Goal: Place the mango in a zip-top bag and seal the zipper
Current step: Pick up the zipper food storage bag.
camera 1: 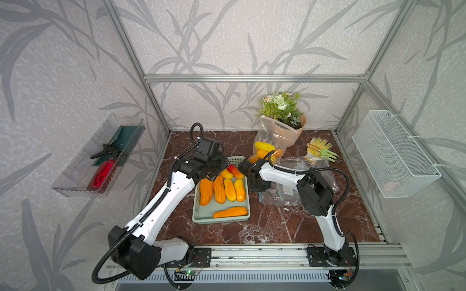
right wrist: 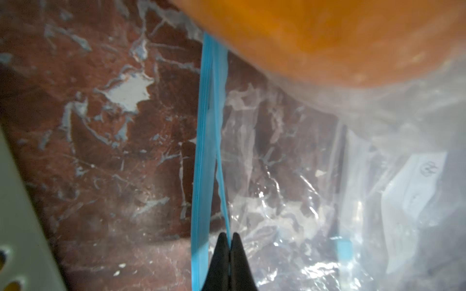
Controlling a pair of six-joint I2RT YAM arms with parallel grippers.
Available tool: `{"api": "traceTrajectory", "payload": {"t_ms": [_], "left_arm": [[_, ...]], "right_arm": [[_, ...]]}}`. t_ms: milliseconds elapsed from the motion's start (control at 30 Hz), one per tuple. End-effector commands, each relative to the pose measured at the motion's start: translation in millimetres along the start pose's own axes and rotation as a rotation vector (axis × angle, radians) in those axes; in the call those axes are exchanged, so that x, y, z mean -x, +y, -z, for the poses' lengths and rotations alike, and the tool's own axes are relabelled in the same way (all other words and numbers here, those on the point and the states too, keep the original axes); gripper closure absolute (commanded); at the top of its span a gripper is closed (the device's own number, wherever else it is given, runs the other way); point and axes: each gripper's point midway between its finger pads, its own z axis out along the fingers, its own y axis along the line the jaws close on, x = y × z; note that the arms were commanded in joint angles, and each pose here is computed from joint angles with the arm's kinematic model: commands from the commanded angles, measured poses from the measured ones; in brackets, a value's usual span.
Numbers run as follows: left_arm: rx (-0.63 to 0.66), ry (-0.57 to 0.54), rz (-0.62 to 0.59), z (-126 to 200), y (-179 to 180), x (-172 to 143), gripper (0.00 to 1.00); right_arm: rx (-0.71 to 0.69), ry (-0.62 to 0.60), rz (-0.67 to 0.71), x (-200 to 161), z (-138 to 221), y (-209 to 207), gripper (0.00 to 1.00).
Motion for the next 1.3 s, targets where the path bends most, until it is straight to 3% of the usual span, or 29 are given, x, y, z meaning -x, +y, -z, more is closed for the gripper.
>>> {"api": "traceTrajectory", "payload": {"t_ms": [0,233,500,767,1000,1100,1267], "left_arm": [[-0.015,0.022,0.008,-4.7,-3.6,-2.0,0.62],[-0.049,0.087,0.005,-21.2,-19.6,-11.1,0.63],[-0.076,0.203,-0.026,-44.1,-43.5,-36.9,0.63],[-0.087,0.182,-0.039,-42.2,-53.8,-32.4,0.63],[-0.146,0.157,-0.046,-28.9,-74.1,-23.3,0.59],[-0.110,0.141,-0.042,-23.7,-67.0,-17.4,0.57],[0.083,0.131,-0.021,-24.3,-18.3,-12.4,0.55]], "right_arm": [[0.008,-0.096,0.013,15.7,49.5,-28.5,1.00],[0.145,-0.089,0.126,10.5,95.1,-46.0,1.00],[0.267,-0.158,0.122,29.8,141.8,-79.9,1.00],[0.355,-0.260,0.095,34.8,196.3,-122.5,1.00],[0.313,-0.377,0.004,46.7,232.7,-164.6,1.00],[0.325,-0.444,-0.040,56.4,239.4,-166.1,1.00],[0.331,-0.505,-0.099,56.0,240.9,-160.3,1.00]]}}
